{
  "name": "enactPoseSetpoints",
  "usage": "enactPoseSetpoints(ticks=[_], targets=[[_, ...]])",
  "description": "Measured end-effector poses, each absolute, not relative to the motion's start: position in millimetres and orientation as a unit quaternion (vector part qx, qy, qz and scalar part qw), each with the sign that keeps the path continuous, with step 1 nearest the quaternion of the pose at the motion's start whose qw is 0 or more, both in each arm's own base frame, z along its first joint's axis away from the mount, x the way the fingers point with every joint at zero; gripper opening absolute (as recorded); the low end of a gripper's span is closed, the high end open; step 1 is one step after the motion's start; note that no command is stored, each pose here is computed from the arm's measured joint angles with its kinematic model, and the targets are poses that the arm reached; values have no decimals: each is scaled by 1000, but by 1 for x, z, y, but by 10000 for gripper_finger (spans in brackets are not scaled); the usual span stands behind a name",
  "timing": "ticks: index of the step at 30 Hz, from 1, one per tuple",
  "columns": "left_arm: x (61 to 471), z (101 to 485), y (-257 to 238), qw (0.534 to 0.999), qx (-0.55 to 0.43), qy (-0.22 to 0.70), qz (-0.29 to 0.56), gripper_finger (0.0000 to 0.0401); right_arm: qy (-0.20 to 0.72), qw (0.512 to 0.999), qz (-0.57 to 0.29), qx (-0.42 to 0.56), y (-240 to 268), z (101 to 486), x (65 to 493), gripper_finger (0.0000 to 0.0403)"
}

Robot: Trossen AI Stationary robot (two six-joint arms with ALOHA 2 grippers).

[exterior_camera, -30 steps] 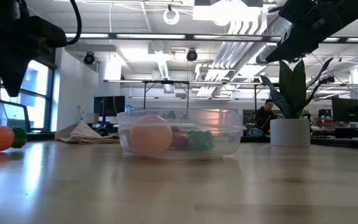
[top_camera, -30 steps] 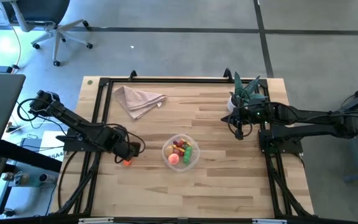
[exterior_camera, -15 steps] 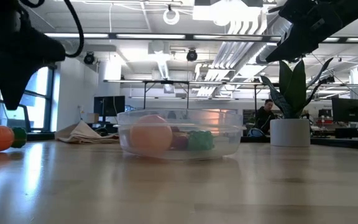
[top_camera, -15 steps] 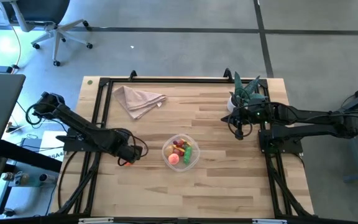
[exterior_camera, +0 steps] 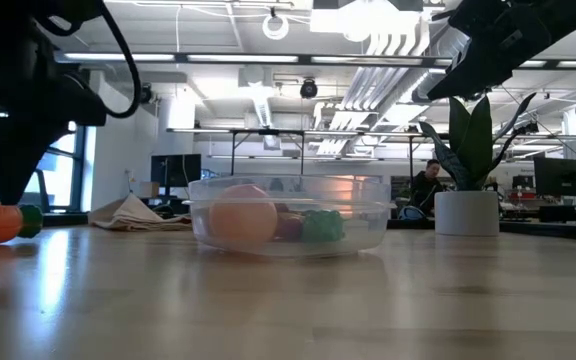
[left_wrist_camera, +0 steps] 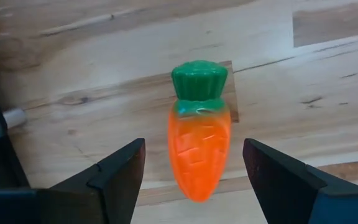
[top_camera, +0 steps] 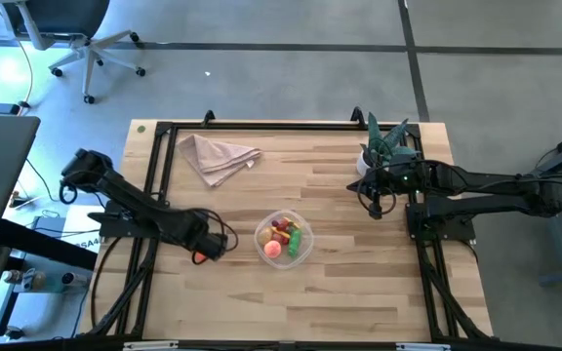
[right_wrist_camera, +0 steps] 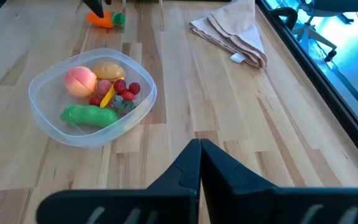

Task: Pick and placing Produce into tupperware
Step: Put the carrot into the transparent bin

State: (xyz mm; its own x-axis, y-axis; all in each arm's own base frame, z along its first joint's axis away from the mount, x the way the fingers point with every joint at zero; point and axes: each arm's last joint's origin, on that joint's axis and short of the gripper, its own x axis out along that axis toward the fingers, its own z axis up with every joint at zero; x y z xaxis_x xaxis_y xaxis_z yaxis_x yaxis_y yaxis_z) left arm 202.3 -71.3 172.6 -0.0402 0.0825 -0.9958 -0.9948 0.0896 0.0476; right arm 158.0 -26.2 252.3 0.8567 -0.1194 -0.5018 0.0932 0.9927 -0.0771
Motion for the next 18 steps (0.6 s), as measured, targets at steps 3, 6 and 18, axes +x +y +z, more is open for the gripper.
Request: enactPoseSetpoints(ticks=[3, 6, 18], targets=[[205, 168, -72, 526, -441, 518, 510, 262, 262, 963, -55, -25, -26, 252, 158, 0], [208, 163, -73, 528, -437, 521, 510, 262, 263, 963, -55, -25, -26, 252, 158, 0], [215, 148, -76, 523, -422, 529, 519, 262, 262, 963, -55, -25, -26, 252, 158, 0]])
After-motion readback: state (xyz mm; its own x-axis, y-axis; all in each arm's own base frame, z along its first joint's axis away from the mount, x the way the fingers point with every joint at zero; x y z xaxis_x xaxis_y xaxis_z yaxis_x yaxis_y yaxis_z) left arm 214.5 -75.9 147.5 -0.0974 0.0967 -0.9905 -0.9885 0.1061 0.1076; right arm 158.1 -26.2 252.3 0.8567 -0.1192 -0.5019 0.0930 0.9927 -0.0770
